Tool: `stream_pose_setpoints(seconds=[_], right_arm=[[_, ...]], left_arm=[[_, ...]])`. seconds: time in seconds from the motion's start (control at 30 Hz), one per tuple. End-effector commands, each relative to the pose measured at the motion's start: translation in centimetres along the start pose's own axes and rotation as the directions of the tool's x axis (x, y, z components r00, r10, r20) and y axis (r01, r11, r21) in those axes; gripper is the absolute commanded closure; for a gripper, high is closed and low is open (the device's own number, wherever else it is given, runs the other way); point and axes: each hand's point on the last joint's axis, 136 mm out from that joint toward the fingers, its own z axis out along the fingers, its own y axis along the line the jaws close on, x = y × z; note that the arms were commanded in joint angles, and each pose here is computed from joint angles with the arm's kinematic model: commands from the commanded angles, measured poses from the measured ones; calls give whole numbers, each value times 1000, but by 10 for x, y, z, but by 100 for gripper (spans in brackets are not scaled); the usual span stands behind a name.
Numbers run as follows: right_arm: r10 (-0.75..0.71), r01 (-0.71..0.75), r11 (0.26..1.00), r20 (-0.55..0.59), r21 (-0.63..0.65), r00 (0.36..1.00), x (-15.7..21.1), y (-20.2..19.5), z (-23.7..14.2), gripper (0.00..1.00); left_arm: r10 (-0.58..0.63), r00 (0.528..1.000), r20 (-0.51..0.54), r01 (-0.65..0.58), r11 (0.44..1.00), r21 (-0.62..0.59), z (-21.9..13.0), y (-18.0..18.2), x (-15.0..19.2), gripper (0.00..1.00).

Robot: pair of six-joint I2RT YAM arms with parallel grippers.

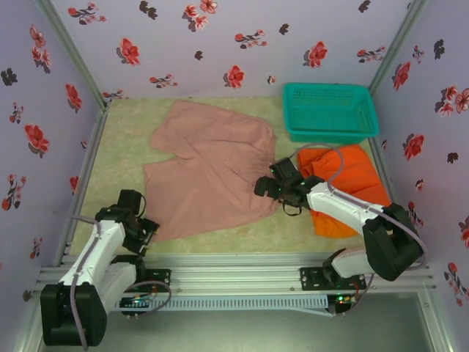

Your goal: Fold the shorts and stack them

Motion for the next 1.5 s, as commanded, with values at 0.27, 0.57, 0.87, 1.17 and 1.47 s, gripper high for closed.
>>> stream_pose_setpoints(seconds=[0.27, 0.57, 0.87, 1.17, 1.47], right_arm=[[69, -69, 997, 17, 43, 997, -4, -21, 1, 4], [227, -227, 974, 6, 23, 974, -11, -27, 15, 22], [293, -289, 953, -29, 90, 956, 14, -51, 19, 35], [280, -270, 952, -57, 143, 958, 20, -58, 26, 33], [286, -271, 949, -78, 159, 955, 23, -58, 32, 68]], left_arm=[[34, 996, 82, -40, 997, 63, -3, -25, -16, 88], [73, 988, 135, -89, 988, 123, -17, -49, -27, 100], [73, 989, 129, -90, 987, 131, -10, -49, -26, 100], [77, 989, 129, -94, 987, 131, -7, -48, -26, 99], [86, 985, 146, -109, 982, 156, -12, -56, -29, 100]])
